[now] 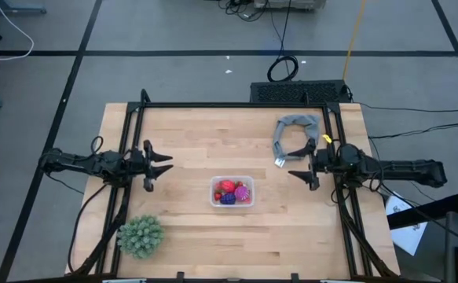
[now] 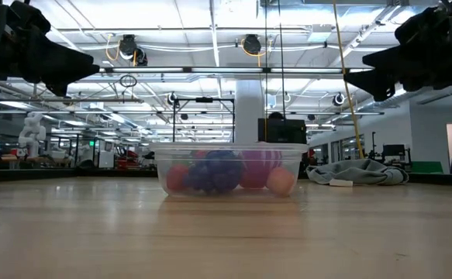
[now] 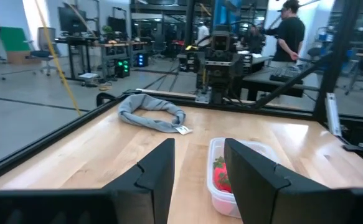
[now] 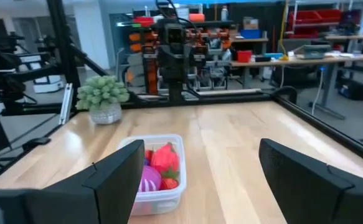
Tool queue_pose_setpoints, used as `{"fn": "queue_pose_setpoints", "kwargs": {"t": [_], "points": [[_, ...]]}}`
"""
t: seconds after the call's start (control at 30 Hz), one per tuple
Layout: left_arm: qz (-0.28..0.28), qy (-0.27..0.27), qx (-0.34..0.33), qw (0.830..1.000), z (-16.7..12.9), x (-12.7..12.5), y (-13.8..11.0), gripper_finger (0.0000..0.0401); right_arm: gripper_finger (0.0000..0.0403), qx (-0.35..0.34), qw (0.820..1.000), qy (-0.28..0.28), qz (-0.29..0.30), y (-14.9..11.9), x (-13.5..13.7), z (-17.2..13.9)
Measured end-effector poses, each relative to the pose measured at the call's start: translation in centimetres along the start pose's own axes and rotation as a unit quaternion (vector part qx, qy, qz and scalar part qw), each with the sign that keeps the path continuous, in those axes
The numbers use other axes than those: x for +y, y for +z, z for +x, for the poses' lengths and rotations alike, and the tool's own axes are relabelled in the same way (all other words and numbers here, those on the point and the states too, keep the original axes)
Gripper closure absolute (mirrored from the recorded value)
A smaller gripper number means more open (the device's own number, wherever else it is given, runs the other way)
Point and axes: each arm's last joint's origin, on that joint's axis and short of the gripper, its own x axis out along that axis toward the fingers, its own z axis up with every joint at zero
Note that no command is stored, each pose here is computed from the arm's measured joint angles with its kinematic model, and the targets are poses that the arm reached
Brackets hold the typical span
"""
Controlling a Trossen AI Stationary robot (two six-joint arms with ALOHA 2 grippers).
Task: Pick and placing Produce into tupperware
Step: Return to Home Position
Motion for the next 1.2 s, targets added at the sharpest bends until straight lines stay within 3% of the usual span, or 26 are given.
{"fn": "queue_pose_setpoints", "kwargs": {"t": [0.23, 0.67, 0.8, 1.2], "points": [[-0.001, 0.025, -0.003, 1.000, 0.0, 0.1, 0.0, 0.0258, 0.0094, -0.020, 1.000, 0.000, -0.024, 0.4, 0.0, 0.0], [0.025, -0.012, -0.007, 1.000, -0.2, -0.6, 0.1, 0.0258, 0.0094, -0.092, 0.995, 0.010, -0.036, 1.7, 0.1, -1.0], [0.024, -0.002, -0.015, 1.000, -0.3, -0.7, 0.2, 0.0258, 0.0094, -0.116, 0.992, 0.012, -0.047, 2.1, 0.1, -1.4], [0.030, -0.018, -0.050, 0.998, -0.6, -1.3, 0.9, 0.0258, 0.0094, -0.109, 0.993, 0.012, -0.044, 1.9, 0.2, -1.7]]}}
